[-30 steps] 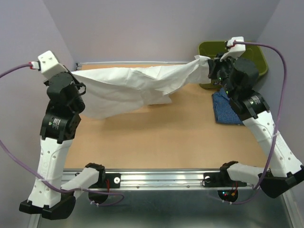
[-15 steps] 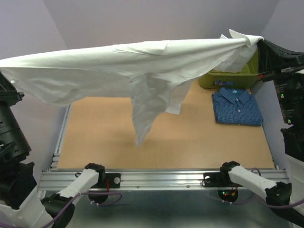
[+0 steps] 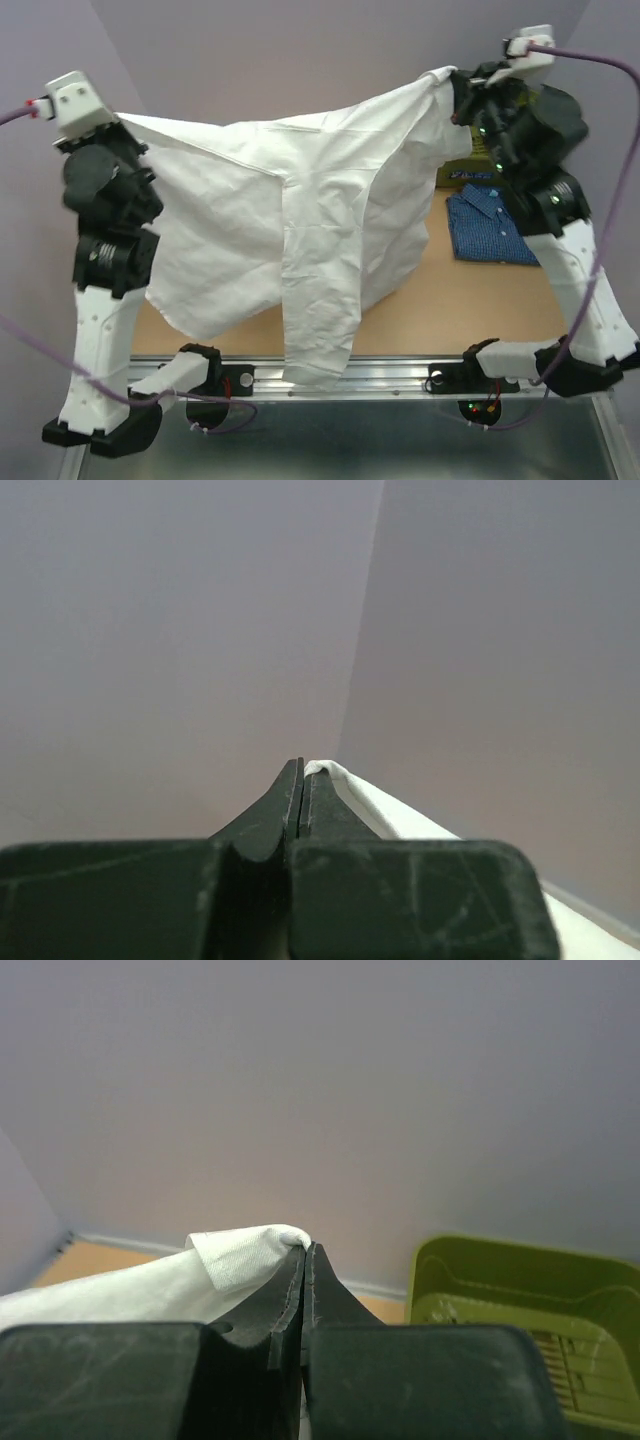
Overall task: Fold and stack the long sleeve shirts
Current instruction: Flatten the shirt out
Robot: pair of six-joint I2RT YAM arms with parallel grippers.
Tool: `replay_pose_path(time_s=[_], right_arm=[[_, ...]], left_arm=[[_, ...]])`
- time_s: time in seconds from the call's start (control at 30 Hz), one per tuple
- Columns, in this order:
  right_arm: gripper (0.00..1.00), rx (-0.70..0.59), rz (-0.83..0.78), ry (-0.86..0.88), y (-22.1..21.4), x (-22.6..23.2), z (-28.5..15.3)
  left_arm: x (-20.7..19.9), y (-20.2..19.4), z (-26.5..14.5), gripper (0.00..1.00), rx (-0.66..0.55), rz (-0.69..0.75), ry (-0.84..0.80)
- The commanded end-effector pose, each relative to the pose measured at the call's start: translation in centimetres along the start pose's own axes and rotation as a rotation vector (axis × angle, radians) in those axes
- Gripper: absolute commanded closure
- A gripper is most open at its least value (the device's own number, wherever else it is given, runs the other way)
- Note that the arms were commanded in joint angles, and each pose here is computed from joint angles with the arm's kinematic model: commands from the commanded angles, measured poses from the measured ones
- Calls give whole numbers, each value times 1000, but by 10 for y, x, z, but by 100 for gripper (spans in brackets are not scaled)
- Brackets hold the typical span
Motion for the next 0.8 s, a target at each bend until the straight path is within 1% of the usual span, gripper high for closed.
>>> replay_pose_path(time_s=[0.0, 0.03, 0.07, 0.1, 0.17, 0.2, 0.23, 0.27, 0.3, 0.33, 0.37, 0.4, 0.43, 0.5, 0.53, 0.57, 0.6, 0.63, 0.67, 0.7, 0.73, 0.77], right_arm=[[99, 205, -91, -64, -89, 8, 54], [99, 248, -106, -58, -109, 12, 65], [99, 287, -118, -51, -128, 16, 75], [99, 369, -137, -35, -170, 25, 93], [99, 432, -148, -39, -206, 30, 111], [99, 494, -159, -43, -244, 35, 129], [91, 512, -164, -56, -255, 35, 136], [83, 539, -174, -70, -273, 35, 143], [75, 533, -175, -84, -275, 36, 151], [55, 574, -187, -92, -297, 37, 156], [47, 577, -181, -96, -299, 37, 157], [42, 579, -176, -91, -300, 39, 157], [33, 578, -158, -73, -297, 41, 154], [26, 584, -141, -42, -293, 43, 145], [19, 625, -130, -13, -307, 47, 133], [17, 609, -111, -3, -292, 46, 125], [15, 666, -106, 27, -311, 48, 108], [15, 639, -58, 28, -296, 50, 107], [12, 657, -39, 39, -295, 49, 87], [11, 673, -20, 49, -298, 49, 77], [7, 718, 18, 68, -310, 53, 59], [6, 689, 51, 76, -296, 54, 57]], left_arm=[[-29, -87, 52, 99, 112, 90, 27], [-36, -128, 67, 97, 188, 126, 26], [-35, -149, 80, 95, 227, 91, 26], [-38, -188, 93, 93, 303, 130, 36], [-38, -222, 109, 90, 365, 118, 60], [-37, -237, 116, 86, 400, 112, 80], [-42, -260, 129, 81, 443, 130, 96], [-46, -273, 134, 72, 476, 136, 89], [-44, -285, 136, 52, 531, 160, 103], [-52, -292, 147, 44, 548, 154, 110], [-53, -294, 149, 38, 564, 156, 116], [-56, -294, 150, 34, 578, 154, 112], [-57, -287, 150, 29, 582, 144, 110], [-61, -277, 144, 26, 585, 108, 67], [-63, -264, 135, 23, 577, 77, 31], [-68, -259, 127, 22, 582, 49, -1], [-79, -252, 105, 18, 603, 24, -83], [-78, -265, 100, 15, 642, 35, -100], [-94, -251, 75, 14, 644, 9, -186], [-100, -253, 55, 13, 680, 11, -229], [-113, -258, 19, 13, 727, 16, -316], [-107, -264, 9, 12, 755, 9, -323]])
Point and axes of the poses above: each gripper's point midway between its finger pads, its own z axis out along the fingers, its own x axis along the line the jaws close on, y = z × x, the point moved 5 cm from there along -z, back along the fingers, and after that the axes turned 5 degrees about -z, right-handed, at the moved point
